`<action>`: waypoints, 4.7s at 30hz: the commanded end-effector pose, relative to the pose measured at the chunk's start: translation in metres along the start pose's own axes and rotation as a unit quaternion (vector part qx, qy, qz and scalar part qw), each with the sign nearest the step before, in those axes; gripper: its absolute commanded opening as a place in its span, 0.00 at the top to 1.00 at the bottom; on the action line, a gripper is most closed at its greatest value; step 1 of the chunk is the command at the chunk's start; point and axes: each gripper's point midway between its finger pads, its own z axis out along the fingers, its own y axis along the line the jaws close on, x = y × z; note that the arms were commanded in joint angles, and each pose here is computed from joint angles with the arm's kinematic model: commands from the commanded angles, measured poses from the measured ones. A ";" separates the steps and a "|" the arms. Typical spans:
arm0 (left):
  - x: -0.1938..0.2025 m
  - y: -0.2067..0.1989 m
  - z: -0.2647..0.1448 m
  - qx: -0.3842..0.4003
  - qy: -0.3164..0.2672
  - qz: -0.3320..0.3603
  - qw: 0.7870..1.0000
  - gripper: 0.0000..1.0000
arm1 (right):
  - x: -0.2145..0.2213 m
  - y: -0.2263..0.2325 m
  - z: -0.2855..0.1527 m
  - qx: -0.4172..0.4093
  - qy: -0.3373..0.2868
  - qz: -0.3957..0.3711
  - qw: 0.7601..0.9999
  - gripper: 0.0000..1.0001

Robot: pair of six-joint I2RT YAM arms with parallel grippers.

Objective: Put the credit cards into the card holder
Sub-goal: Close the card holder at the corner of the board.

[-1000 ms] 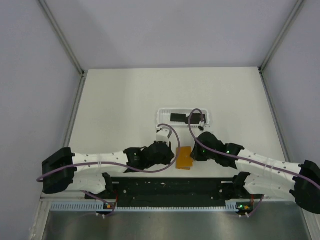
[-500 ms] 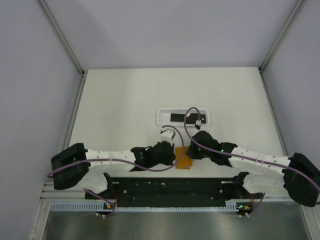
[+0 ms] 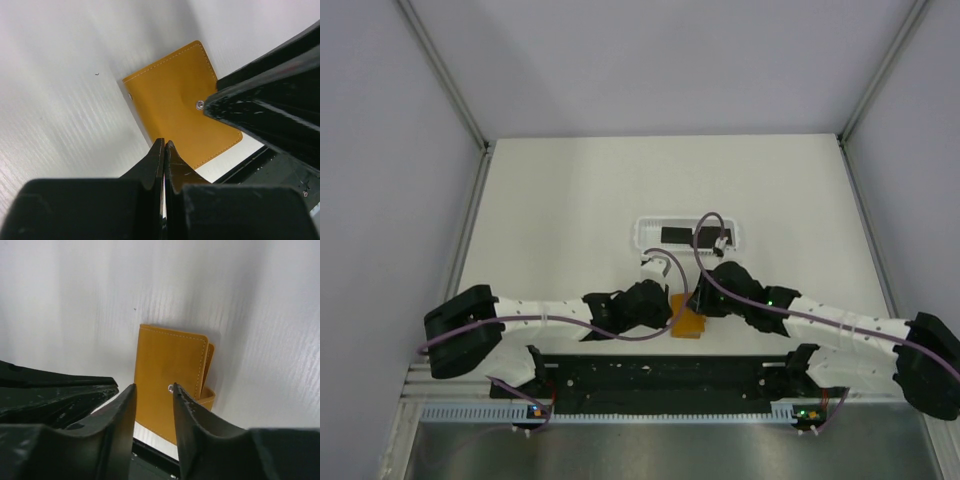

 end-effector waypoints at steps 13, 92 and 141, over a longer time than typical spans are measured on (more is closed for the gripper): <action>-0.005 -0.006 0.003 0.018 -0.010 -0.009 1.000 1.00 | 0.001 -0.020 -0.029 0.105 0.041 -0.057 0.992 0.50; 0.021 0.013 0.014 0.004 0.022 -0.017 1.000 1.00 | 0.011 0.023 0.024 0.004 0.041 -0.028 0.999 0.69; 0.018 0.012 0.015 0.004 0.023 -0.016 1.000 1.00 | 0.008 0.012 0.004 -0.004 0.024 -0.038 0.999 0.84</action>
